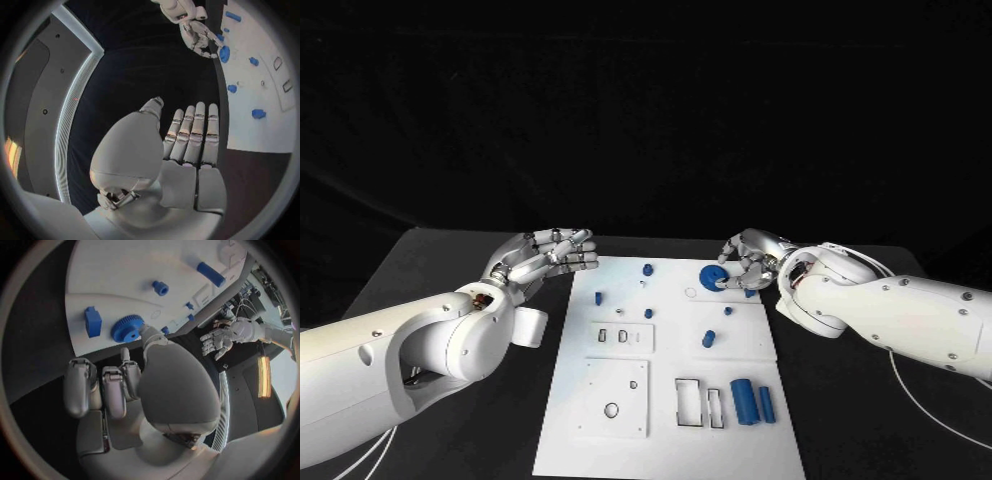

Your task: Assemble the parts on the task board

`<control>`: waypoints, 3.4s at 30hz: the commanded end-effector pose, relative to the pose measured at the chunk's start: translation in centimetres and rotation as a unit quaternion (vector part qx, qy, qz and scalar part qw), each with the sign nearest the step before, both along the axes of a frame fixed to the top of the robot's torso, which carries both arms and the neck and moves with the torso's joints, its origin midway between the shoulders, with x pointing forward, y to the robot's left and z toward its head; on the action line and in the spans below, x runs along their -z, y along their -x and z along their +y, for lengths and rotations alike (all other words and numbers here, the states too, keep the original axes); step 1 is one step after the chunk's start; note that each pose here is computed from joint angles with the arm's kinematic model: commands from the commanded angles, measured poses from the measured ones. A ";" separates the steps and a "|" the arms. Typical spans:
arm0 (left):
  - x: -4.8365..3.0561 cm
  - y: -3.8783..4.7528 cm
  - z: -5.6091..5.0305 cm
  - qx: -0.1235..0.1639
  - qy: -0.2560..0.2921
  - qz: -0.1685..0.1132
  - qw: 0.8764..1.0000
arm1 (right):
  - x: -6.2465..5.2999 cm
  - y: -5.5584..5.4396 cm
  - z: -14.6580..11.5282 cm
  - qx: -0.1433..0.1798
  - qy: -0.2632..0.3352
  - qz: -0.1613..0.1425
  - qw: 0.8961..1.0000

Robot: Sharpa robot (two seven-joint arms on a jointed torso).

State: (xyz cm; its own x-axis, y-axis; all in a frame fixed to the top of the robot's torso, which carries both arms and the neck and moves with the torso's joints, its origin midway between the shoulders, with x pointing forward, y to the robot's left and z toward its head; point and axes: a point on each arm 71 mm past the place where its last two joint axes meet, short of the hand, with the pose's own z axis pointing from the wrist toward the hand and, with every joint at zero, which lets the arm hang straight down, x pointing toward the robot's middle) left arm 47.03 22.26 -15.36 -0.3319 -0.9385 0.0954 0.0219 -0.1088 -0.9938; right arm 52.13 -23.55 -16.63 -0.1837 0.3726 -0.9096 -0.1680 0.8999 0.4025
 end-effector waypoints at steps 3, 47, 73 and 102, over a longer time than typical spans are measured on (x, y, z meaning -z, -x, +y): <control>-0.19 0.09 -0.4 0.014 0.003 -0.007 1.000 | 0.2 -0.3 0.2 -0.002 0.008 0.003 1.000; -0.13 0.08 -0.4 0.015 0.002 -0.003 1.000 | 0.9 -0.5 1.1 0.001 0.026 -0.023 0.999; -0.08 0.09 -0.5 0.017 0.002 0.001 1.000 | -1.9 2.6 8.9 -0.096 0.044 -0.155 0.982; -0.11 0.15 -0.6 0.017 0.001 0.002 1.000 | 1.1 1.9 14.5 -0.139 0.076 -0.141 0.977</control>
State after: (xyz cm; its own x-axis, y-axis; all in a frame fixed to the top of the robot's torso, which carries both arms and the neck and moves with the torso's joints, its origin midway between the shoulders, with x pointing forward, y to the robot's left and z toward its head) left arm 46.94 21.88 -15.41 -0.3483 -0.9324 0.0964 0.0089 -0.1062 -0.9943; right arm 50.26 -9.16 -17.56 0.0031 0.2340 -0.9722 -0.4887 0.8486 0.2027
